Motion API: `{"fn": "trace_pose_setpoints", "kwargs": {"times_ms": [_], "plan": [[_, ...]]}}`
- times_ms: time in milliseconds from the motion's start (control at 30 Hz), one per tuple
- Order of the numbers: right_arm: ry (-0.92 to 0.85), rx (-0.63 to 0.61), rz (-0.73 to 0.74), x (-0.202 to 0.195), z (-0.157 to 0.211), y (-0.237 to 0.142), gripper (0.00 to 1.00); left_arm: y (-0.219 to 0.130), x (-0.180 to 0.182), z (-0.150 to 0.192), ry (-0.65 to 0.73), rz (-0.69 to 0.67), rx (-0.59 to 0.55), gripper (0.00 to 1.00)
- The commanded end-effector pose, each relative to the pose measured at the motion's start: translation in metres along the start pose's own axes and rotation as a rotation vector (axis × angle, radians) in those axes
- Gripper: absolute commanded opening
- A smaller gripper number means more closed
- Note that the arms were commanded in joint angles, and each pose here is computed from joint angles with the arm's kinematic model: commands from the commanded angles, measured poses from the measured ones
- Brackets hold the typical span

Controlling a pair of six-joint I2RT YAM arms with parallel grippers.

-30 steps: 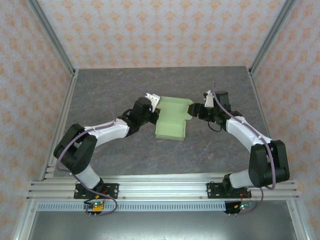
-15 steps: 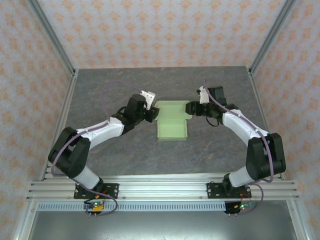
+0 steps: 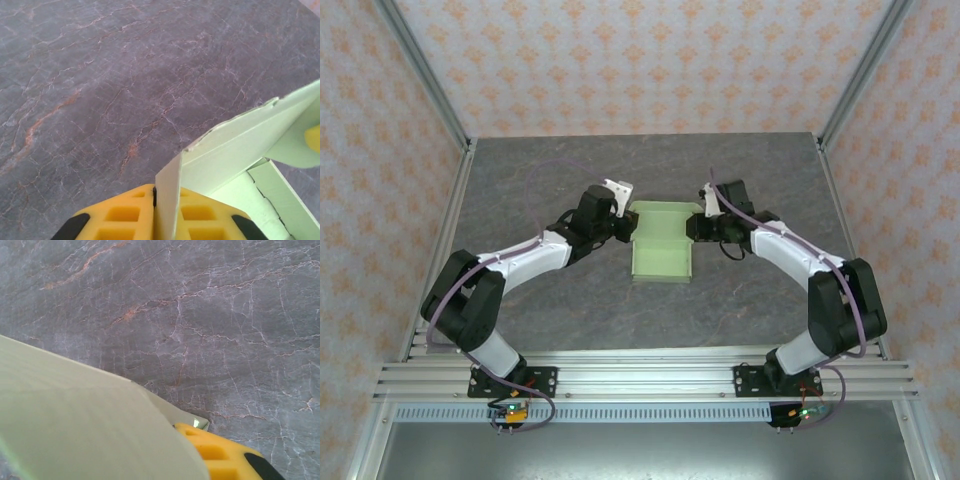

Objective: Fold the paper box

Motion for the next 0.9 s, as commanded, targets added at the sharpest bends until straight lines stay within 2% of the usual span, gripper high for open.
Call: {"fn": "trace_pose_setpoints", "kwargs": {"times_ms": [0,367,533,667,867], "plan": [[0.019,-0.052,0.081,-0.002,-0.001,-0.006,0.17,0.003,-0.005,0.006,-0.028,0.010,0.011,0.10],[-0.007,-0.190,0.134,0.005,-0.015,-0.009,0.08,0.017,-0.010,0.003,-0.163,0.037,0.011,0.01],[-0.018,-0.287,0.169,0.011,-0.024,-0.010,0.08,0.016,-0.012,-0.004,-0.269,0.062,-0.053,0.00],[-0.014,-0.376,0.182,0.011,-0.037,-0.012,0.08,0.007,-0.008,-0.013,-0.289,0.039,-0.112,0.00],[-0.014,-0.439,0.206,0.010,-0.062,-0.009,0.08,-0.002,-0.011,-0.036,-0.287,0.036,-0.184,0.00]]}}
Point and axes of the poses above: each hand's point on the last joint's axis, 136 mm out from that joint toward the fingers, its own y axis out along the fingers, its own x axis along the line the jaws close on, z = x × y, the point moved 1 cm from there along -y, back along the fingers, and after that the axes turned 13 degrees about -y, right-handed, at the moved point
